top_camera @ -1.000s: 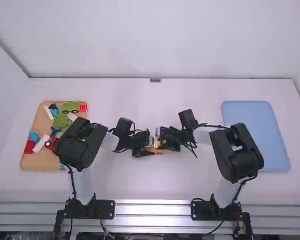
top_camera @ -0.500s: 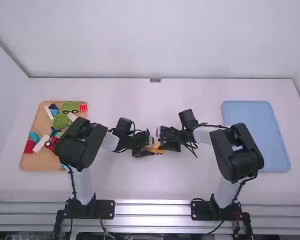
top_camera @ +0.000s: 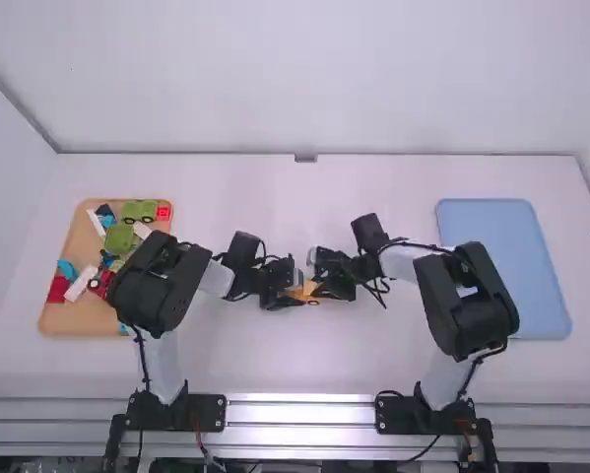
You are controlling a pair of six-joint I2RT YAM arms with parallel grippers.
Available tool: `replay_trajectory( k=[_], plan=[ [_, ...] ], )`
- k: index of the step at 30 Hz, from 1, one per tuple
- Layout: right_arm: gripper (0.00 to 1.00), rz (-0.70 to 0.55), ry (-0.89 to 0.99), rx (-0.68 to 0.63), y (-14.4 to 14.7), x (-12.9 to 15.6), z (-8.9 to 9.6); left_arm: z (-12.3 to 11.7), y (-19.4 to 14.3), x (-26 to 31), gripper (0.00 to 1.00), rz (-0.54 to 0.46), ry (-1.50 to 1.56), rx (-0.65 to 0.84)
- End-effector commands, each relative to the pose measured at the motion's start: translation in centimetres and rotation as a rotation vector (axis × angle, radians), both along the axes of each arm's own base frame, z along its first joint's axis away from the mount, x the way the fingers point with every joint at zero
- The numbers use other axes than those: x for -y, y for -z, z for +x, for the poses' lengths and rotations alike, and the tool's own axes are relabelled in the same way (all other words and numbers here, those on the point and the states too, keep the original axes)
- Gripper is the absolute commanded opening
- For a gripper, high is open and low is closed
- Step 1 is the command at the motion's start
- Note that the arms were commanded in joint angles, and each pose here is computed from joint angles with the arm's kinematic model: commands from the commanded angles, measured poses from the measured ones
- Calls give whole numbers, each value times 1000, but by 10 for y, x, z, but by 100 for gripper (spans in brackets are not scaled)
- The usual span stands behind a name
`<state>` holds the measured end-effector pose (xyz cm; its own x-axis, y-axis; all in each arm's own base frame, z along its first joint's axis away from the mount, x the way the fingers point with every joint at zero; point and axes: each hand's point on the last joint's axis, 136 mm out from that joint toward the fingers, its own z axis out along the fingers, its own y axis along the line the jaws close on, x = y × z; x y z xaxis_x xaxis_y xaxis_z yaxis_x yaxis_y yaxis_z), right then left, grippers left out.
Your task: Assemble lego blocks to make yellow taxi
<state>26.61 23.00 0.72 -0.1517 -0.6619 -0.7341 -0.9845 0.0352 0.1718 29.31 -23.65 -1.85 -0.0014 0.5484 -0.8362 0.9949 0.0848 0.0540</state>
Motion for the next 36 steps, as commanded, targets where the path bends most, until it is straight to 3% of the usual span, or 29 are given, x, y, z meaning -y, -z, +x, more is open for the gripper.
replay_trajectory(
  k=[1,5,8,10,25,36],
  plan=[
    [36,27,-5,19,-12,-4,5,-12,18,-6,41,49,-18,-60],
    [42,19,-3,17,-11,-3,4,-12,18,-6,41,49,-17,-60],
    [55,17,-3,17,-11,-3,4,-13,18,-7,41,50,-18,-63],
    [58,13,-2,22,-11,-3,5,-14,19,-7,41,52,-17,-68],
    [55,64,-65,138,-23,-9,12,-14,19,-7,41,53,-16,-72],
    [55,-1,-108,169,-6,-6,-1,-15,19,-7,42,53,-17,-74]
  ],
)
